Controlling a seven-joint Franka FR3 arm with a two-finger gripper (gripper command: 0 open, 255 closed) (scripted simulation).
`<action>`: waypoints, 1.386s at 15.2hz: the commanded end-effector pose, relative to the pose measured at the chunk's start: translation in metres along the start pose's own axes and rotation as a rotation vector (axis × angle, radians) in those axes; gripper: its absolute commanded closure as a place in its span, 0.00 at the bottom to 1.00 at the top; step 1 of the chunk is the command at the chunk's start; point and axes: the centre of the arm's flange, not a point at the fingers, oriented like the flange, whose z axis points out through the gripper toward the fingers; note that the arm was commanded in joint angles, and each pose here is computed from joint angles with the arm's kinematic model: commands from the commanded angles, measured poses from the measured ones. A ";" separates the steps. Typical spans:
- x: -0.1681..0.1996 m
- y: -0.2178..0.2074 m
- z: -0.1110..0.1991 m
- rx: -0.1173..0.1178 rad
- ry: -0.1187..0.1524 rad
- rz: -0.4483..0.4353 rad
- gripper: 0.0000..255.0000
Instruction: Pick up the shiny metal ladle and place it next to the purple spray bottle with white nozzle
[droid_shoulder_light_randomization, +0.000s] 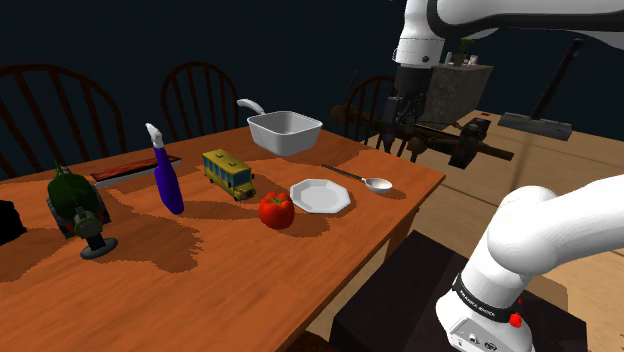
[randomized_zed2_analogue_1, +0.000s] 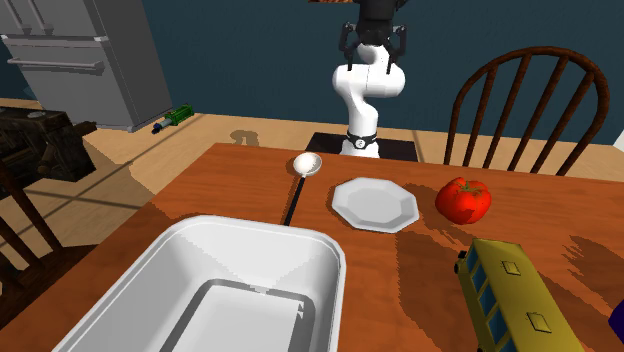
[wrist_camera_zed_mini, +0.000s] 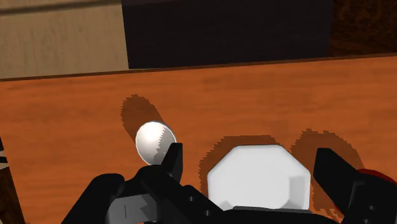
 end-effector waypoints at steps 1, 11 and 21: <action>0.000 0.000 0.000 0.000 0.000 0.000 0.00; 0.071 0.064 0.090 0.052 0.057 -0.027 0.00; 0.149 0.121 0.178 0.104 0.113 -0.053 0.00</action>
